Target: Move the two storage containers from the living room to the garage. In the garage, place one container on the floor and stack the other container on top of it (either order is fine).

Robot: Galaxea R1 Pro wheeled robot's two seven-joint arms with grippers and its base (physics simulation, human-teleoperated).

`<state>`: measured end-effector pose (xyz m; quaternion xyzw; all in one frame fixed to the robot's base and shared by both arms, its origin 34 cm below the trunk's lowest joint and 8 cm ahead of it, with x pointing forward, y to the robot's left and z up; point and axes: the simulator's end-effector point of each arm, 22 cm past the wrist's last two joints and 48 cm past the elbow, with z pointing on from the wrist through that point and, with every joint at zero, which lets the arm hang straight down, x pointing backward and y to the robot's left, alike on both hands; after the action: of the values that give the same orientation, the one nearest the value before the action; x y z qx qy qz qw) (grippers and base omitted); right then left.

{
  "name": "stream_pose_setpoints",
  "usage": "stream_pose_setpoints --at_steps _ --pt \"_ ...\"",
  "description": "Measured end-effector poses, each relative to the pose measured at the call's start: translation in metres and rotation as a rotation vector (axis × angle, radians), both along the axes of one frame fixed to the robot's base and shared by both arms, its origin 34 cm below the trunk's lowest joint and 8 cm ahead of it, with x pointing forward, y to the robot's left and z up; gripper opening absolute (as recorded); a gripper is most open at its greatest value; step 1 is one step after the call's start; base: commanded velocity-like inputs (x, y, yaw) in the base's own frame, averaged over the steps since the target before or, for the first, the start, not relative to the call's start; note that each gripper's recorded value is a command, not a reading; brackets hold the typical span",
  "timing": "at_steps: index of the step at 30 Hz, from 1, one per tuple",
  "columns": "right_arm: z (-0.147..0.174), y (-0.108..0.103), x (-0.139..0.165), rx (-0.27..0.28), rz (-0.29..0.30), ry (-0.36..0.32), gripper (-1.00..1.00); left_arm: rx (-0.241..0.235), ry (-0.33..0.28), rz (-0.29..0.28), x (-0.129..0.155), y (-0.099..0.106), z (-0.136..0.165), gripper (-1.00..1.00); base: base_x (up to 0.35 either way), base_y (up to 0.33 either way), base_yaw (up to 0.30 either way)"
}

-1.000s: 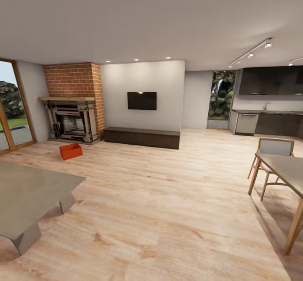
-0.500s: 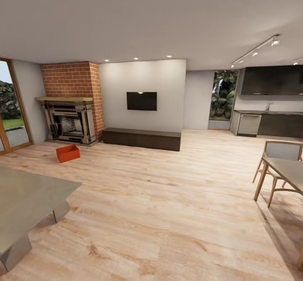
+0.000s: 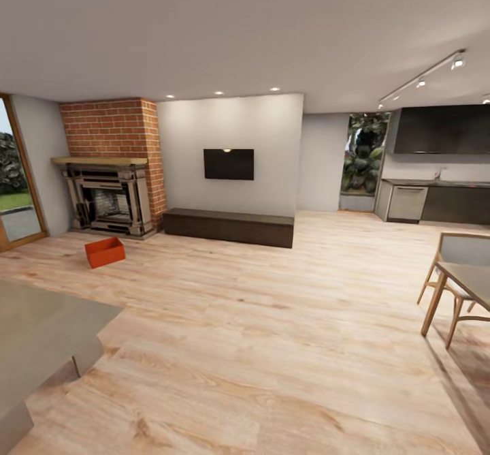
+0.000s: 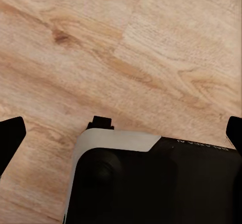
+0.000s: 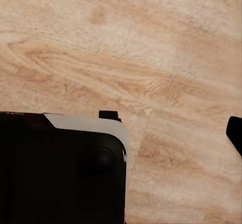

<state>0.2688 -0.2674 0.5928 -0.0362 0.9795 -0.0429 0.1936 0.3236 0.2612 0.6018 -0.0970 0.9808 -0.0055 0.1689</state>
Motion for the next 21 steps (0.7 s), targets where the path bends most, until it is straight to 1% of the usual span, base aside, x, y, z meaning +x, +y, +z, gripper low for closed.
stream_pose_setpoints --at_steps 21 --pt "0.0001 0.0 0.0003 0.0 0.0 0.0 1.0 0.001 -0.004 0.0 0.001 0.0002 0.0003 1.0 0.323 0.0 0.0"
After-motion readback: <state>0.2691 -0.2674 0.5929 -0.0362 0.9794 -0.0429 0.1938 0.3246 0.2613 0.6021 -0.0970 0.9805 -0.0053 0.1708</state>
